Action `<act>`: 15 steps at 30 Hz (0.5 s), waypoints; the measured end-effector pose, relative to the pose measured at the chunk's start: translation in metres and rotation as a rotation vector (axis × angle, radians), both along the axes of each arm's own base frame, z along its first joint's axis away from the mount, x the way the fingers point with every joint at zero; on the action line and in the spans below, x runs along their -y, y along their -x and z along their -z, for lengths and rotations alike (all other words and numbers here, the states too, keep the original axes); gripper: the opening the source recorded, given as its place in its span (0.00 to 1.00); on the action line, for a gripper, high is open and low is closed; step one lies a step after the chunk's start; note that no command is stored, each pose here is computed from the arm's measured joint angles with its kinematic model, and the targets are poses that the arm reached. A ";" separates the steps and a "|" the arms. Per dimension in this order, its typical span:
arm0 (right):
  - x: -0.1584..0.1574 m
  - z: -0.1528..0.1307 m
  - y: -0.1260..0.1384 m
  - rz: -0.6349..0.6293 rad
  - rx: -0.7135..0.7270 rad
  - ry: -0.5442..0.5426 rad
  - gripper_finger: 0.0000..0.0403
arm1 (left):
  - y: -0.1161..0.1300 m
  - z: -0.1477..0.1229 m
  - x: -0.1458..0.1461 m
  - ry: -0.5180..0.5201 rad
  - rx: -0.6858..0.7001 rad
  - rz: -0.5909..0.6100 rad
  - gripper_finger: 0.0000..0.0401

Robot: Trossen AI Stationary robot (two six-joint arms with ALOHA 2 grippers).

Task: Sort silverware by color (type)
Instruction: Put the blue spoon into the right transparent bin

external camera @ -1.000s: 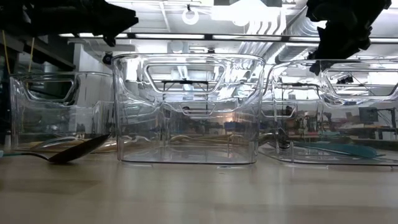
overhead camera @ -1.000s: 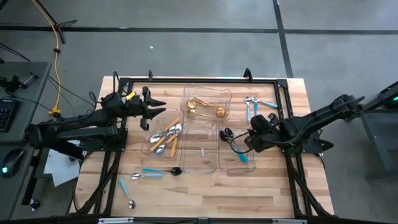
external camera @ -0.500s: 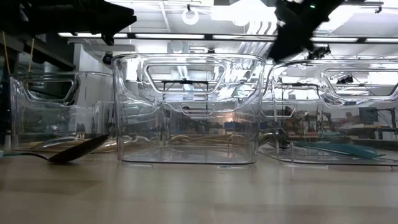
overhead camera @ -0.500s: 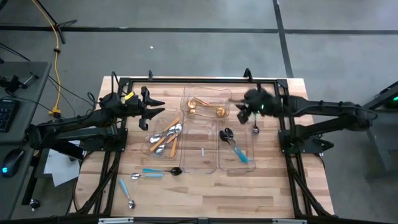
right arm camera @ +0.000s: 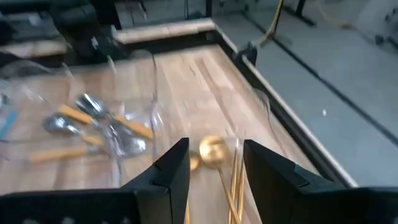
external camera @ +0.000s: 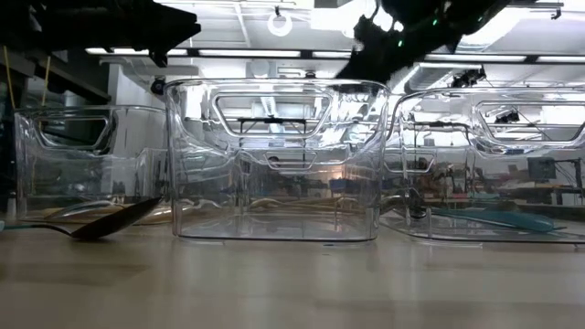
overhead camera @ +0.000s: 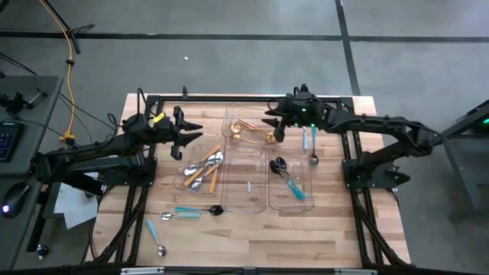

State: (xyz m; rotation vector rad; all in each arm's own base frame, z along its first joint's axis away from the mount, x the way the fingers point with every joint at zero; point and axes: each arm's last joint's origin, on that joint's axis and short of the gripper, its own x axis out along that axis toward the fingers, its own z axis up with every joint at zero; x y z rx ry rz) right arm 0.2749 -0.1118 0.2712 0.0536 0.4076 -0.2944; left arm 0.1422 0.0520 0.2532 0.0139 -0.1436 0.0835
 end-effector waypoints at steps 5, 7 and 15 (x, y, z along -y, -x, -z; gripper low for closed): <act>0.004 0.016 -0.012 -0.051 -0.022 -0.014 0.34 | 0.000 0.003 0.000 0.014 -0.031 0.000 0.26; 0.003 0.016 -0.013 -0.073 -0.013 -0.014 0.34 | -0.001 0.005 0.000 0.020 -0.045 0.000 0.26; -0.008 0.044 0.022 -0.054 0.113 -0.027 0.34 | 0.000 0.006 0.000 0.062 -0.057 0.004 0.26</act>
